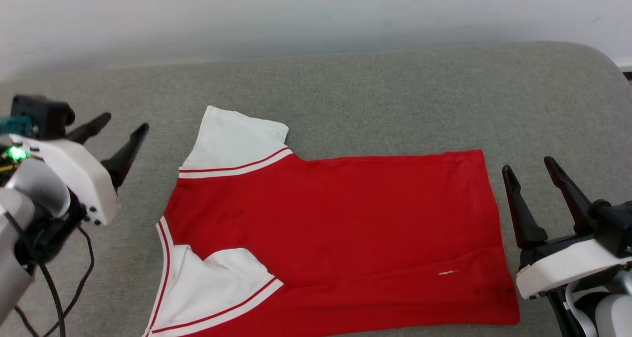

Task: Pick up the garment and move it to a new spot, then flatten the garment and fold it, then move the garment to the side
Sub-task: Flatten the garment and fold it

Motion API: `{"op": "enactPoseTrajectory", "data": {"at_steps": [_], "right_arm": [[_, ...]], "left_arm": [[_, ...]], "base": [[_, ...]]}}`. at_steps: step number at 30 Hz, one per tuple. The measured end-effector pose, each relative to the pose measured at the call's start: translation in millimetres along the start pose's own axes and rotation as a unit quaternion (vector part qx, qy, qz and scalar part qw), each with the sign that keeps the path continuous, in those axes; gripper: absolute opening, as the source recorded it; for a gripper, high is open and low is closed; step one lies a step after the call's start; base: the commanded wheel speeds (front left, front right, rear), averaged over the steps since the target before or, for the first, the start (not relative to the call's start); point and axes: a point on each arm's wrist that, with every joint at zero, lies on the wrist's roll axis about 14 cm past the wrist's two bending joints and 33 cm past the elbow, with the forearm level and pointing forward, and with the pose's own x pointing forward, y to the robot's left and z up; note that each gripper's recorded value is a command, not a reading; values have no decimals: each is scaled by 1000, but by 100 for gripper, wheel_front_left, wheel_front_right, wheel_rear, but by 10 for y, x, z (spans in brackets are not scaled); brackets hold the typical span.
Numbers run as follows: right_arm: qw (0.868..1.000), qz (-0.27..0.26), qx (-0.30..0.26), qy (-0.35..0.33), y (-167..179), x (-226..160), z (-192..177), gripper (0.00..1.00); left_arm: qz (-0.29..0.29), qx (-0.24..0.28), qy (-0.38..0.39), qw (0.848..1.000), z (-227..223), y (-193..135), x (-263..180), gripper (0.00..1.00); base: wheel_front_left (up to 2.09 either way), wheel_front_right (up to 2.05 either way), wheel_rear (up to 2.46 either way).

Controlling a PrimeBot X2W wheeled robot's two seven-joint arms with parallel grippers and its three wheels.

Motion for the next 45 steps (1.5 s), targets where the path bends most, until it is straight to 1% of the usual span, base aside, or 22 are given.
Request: {"op": "enactPoseTrajectory", "data": {"at_steps": [2,5,9,12,15,18,20,22,27,30,38,39,40,43,45], "right_arm": [[1000,-3,2,4,-1,24,-38,100],[1000,-8,1,7,-15,73,-88,100],[1000,-19,-1,22,-69,115,-223,100],[999,-24,-3,38,-94,159,-342,100],[998,-29,-6,48,-126,211,-432,100],[998,-36,-11,59,-178,250,-529,100],[997,-41,-14,68,-215,261,-604,100],[996,-41,-15,73,-219,289,-658,100],[996,-42,-19,82,-231,349,-750,100],[995,-44,-21,86,-246,366,-791,100],[993,-51,-22,99,-285,364,-898,100],[994,-51,-21,99,-280,373,-898,100],[994,-51,-21,98,-278,381,-896,100],[994,-48,-21,92,-267,418,-853,100],[995,-46,-24,89,-277,432,-811,100]], "left_arm": [[-15,-1,13,1000,58,-21,167,100],[-34,14,57,998,83,-21,415,100],[-57,4,142,988,-54,-54,712,100],[-63,-5,179,982,-65,-33,942,100],[-67,-13,235,970,-229,-20,1116,100],[-72,-21,263,962,-325,-52,1318,100],[-73,-26,297,952,-488,-97,1415,100],[-69,-18,329,942,-658,-84,1479,100],[-64,4,373,926,-948,-51,1626,100],[-62,-1,393,917,-1131,-31,1668,100],[-70,-7,415,907,-1352,-24,1729,100],[-72,-6,416,907,-1355,-26,1730,54],[-73,-7,415,907,-1356,-35,1735,0],[-76,-3,407,910,-1329,-47,1733,0],[-77,-4,394,916,-1274,-68,1736,0]], "base": [[0,0,0],[0,0,0],[0,0,0],[0,0,0],[0,0,0],[0,0,0],[0,0,0],[0,0,0],[0,0,0],[0,0,0],[0,0,0],[0,0,0],[0,0,0],[0,0,0],[0,0,0]]}}
